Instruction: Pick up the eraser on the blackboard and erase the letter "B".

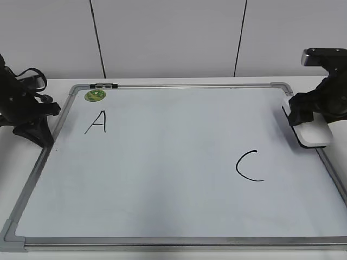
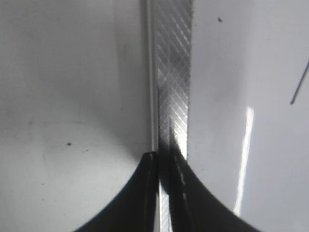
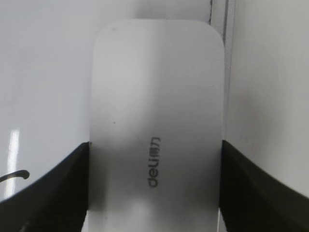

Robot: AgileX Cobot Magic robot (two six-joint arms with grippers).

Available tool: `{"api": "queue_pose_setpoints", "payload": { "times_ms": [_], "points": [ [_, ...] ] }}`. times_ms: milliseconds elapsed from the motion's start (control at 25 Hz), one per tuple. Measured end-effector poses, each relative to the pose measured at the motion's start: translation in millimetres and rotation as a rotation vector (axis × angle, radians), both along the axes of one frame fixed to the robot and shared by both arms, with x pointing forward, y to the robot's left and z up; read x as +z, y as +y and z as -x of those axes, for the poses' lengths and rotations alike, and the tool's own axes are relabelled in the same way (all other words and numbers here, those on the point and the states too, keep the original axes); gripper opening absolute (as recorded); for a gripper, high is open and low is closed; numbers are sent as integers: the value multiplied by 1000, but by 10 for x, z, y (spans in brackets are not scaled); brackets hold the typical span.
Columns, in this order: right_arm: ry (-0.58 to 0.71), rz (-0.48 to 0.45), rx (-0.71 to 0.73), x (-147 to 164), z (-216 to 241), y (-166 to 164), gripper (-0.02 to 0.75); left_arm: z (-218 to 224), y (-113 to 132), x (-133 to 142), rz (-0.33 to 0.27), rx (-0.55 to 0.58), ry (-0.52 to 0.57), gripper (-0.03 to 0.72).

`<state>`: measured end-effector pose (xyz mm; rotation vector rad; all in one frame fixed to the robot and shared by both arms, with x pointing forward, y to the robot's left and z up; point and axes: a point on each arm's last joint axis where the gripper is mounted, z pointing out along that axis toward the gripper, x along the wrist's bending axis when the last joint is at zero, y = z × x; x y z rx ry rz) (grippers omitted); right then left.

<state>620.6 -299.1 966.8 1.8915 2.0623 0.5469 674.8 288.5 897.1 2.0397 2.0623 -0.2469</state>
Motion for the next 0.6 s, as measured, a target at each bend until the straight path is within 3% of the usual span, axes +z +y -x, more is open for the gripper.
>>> {"api": "queue_pose_setpoints", "payload": {
  "times_ms": [440,600],
  "points": [
    [36,-4,-31,-416,-126,-13,540,0,0,0,0,0,0,38],
    [-3,-7,-45,-403,-164,-17,608,0,0,0,0,0,0,38]
  ]
}}
